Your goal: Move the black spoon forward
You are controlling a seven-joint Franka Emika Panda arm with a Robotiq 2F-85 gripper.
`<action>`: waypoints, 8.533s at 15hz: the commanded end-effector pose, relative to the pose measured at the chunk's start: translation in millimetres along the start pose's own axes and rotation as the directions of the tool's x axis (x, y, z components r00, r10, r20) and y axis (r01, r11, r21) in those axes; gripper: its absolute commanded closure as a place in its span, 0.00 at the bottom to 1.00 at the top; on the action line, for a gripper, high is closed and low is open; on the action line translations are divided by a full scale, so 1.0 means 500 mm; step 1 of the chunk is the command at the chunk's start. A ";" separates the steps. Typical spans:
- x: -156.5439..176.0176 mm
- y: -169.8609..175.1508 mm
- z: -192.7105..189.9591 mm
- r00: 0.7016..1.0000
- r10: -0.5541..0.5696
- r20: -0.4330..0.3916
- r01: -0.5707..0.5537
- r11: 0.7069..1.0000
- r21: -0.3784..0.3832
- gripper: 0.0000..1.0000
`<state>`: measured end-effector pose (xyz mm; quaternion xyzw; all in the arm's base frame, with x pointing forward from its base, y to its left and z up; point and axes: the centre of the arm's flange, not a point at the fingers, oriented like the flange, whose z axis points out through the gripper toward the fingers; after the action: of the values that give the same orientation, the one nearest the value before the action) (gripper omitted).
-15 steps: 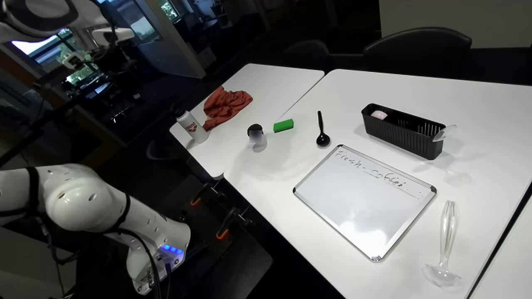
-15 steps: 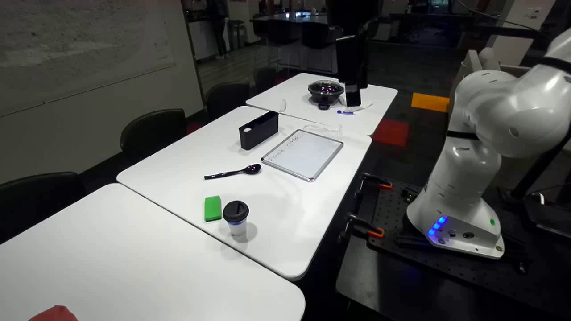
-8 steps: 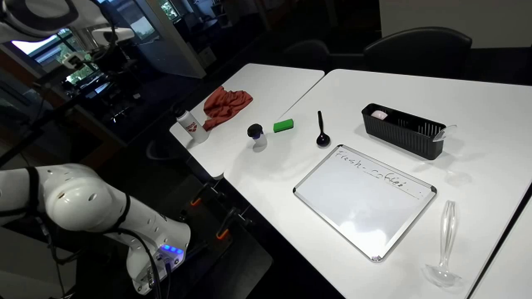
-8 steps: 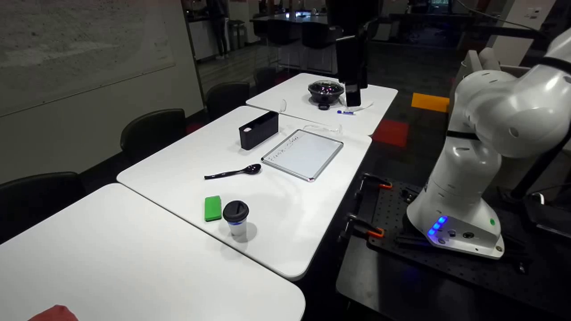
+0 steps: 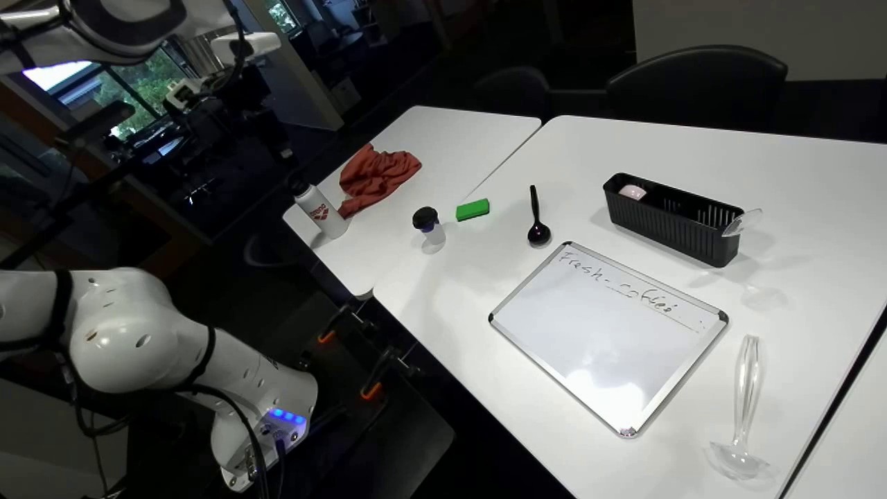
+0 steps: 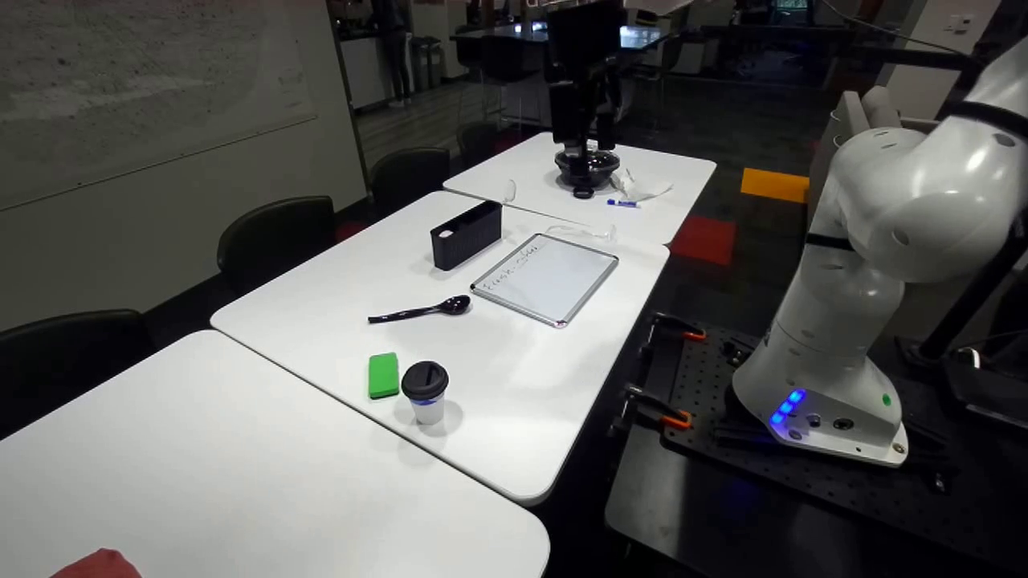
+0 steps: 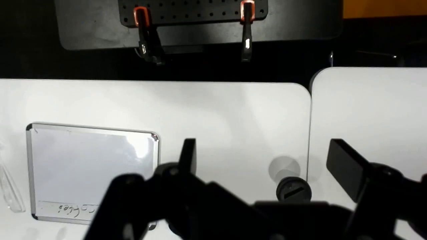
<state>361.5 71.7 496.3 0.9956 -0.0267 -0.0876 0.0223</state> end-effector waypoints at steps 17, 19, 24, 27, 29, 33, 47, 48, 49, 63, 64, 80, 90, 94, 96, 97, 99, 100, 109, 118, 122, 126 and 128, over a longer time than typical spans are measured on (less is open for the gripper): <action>0.421 0.318 0.239 0.954 -0.296 0.056 0.301 0.942 -0.151 0.00; 0.477 0.350 0.291 0.913 -0.406 0.039 0.407 0.899 -0.164 0.00; 0.574 0.353 0.369 0.780 -0.611 -0.136 0.589 0.790 -0.173 0.00; 0.562 0.334 0.375 0.767 -0.626 -0.140 0.597 0.776 -0.204 0.00; 0.573 0.316 0.361 0.737 -0.656 -0.160 0.620 0.752 -0.226 0.00; 0.601 0.304 0.392 0.725 -0.650 -0.228 0.613 0.760 -0.214 0.00; 0.767 0.249 0.594 0.634 -0.681 -0.367 0.688 0.713 -0.135 0.00; 0.777 0.250 0.610 0.637 -0.684 -0.356 0.688 0.713 -0.138 0.00; 0.785 0.251 0.622 0.641 -0.684 -0.349 0.686 0.714 -0.140 0.00; 0.849 0.244 0.750 0.626 -0.733 -0.267 0.705 0.678 -0.209 0.00; 0.852 0.240 0.755 0.625 -0.734 -0.264 0.705 0.676 -0.211 0.00; 0.872 0.209 0.780 0.613 -0.758 -0.224 0.718 0.652 -0.242 1.00; 0.776 0.222 0.431 0.321 -0.925 -0.204 0.895 0.366 -0.253 0.96; 0.685 0.244 0.298 0.134 -0.973 -0.190 0.970 0.169 -0.177 0.96; 0.634 0.262 0.257 0.039 -0.987 -0.155 0.989 0.061 -0.137 0.96; 0.719 0.245 0.303 0.110 -0.976 -0.188 0.975 0.143 -0.170 0.86; 0.681 0.259 0.266 0.066 -0.983 -0.168 0.984 0.092 -0.152 0.86; 0.671 0.261 0.261 0.064 -0.984 -0.164 0.985 0.089 -0.150 0.86; 0.580 0.269 0.320 -0.315 -0.945 -0.085 0.943 -0.302 -0.140 0.96; 0.529 0.300 0.476 -0.599 -0.800 -0.048 0.800 -0.599 0.002 0.86; 0.521 0.288 0.488 -0.620 -0.783 -0.043 0.784 -0.621 0.018 0.86; 0.511 0.238 0.546 -0.726 -0.678 0.118 0.681 -0.732 -0.012 0.96; 0.501 0.216 0.592 -0.759 -0.636 0.137 0.638 -0.769 -0.036 0.96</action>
<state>568.1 -75.3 194.8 0.4011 0.9130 -0.0682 -0.0294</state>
